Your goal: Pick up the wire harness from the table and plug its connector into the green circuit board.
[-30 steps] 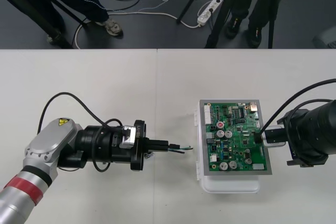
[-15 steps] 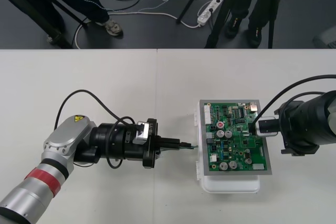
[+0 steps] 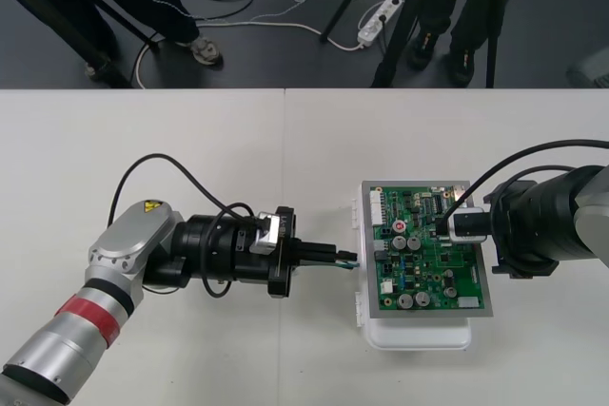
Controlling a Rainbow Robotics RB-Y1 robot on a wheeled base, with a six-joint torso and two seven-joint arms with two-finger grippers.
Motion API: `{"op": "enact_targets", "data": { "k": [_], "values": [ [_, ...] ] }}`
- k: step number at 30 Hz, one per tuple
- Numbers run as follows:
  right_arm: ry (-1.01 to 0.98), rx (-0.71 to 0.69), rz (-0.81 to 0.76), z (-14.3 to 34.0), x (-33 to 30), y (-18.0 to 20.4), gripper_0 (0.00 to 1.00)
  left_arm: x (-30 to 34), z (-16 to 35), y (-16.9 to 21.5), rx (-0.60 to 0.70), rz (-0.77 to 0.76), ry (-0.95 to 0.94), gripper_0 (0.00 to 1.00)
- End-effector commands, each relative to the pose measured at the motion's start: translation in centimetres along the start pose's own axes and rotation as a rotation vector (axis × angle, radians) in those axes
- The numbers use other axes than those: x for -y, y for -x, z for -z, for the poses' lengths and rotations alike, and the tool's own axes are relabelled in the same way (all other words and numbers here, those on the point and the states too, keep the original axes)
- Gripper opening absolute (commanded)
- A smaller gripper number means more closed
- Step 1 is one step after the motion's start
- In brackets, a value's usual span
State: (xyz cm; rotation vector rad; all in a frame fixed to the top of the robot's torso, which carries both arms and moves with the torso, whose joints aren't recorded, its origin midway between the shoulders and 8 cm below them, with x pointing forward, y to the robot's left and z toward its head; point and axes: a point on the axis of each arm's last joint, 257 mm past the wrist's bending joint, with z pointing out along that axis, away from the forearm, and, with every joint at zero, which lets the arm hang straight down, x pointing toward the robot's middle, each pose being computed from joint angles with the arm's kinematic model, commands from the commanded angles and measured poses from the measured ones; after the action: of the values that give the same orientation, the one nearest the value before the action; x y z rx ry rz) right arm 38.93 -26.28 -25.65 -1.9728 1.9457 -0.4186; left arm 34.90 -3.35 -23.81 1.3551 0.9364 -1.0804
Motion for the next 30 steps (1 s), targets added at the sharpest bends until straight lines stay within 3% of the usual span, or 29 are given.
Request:
{"op": "enact_targets", "data": {
  "k": [1,30],
  "values": [
    [0.014,0.002,-0.023,-0.3,-0.9,0.4,1.0,-0.9,-2.1,1.7,0.03,-0.122,-0.025,0.0],
    [0.059,0.006,0.02,-1.5,-3.2,1.6,1.0,-1.2,-4.8,1.2,0.016,-0.104,-0.005,0.0]
  ]
}}
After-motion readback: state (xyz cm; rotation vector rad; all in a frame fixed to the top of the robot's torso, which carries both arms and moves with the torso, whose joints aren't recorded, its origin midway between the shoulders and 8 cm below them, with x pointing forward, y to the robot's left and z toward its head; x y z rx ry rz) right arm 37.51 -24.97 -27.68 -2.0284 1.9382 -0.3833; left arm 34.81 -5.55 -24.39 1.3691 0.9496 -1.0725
